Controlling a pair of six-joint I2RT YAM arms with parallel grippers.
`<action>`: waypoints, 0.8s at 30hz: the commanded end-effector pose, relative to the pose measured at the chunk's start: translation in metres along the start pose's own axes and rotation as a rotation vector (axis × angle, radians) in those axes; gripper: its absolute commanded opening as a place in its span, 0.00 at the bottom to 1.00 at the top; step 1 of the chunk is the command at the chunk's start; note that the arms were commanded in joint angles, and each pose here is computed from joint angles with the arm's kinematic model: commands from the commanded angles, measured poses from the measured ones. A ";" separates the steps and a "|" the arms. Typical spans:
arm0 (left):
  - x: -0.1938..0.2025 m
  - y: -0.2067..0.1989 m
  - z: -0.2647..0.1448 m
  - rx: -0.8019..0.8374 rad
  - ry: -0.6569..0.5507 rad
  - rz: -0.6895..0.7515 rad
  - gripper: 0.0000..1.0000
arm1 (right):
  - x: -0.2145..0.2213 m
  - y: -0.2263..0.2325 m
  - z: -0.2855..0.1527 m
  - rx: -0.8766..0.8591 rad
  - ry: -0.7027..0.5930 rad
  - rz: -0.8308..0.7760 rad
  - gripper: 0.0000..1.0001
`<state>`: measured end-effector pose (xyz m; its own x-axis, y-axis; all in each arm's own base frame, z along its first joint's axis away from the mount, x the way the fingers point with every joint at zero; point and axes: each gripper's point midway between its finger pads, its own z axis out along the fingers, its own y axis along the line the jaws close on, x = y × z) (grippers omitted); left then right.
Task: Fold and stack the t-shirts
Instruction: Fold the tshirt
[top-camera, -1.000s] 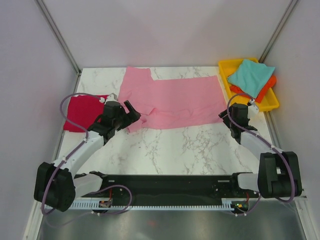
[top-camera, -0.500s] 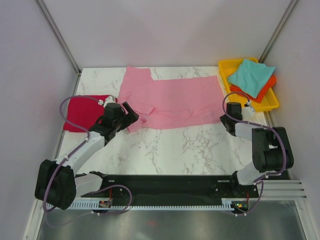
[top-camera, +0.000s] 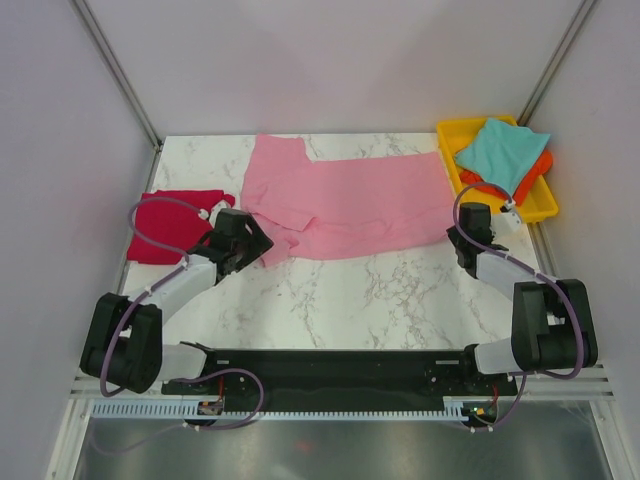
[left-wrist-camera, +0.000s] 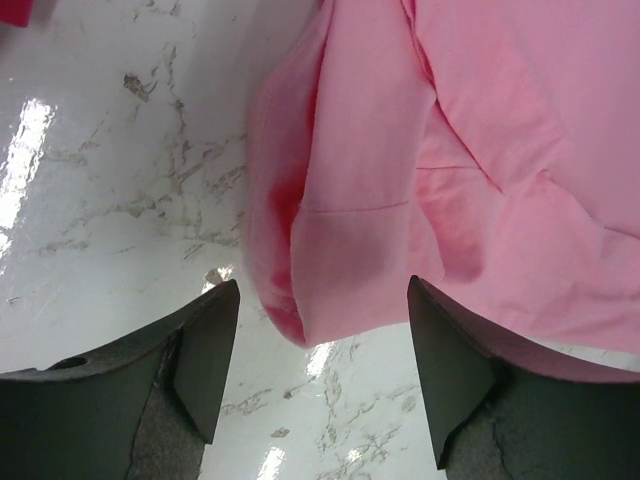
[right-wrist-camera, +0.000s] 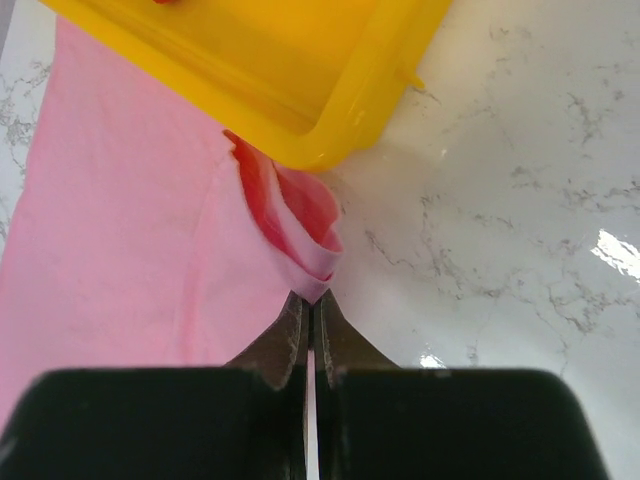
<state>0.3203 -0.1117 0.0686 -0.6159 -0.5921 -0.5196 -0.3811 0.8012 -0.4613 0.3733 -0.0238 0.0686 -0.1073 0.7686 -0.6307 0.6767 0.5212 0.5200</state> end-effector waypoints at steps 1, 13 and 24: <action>-0.001 0.003 -0.001 -0.002 -0.018 -0.047 0.75 | -0.003 -0.008 -0.001 0.029 -0.020 0.008 0.00; 0.013 0.009 -0.004 0.050 0.003 0.058 0.47 | 0.003 -0.004 0.002 0.019 0.008 -0.003 0.00; 0.010 -0.010 0.006 0.115 0.018 0.139 0.42 | 0.009 -0.003 0.005 0.017 0.035 -0.018 0.00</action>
<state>0.2990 -0.1187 0.0385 -0.7067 -0.5080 -0.4925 -0.3026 0.8462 -0.4387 0.3672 -0.0217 0.0535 -0.1483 0.7709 -0.6195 0.6973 0.5257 0.4872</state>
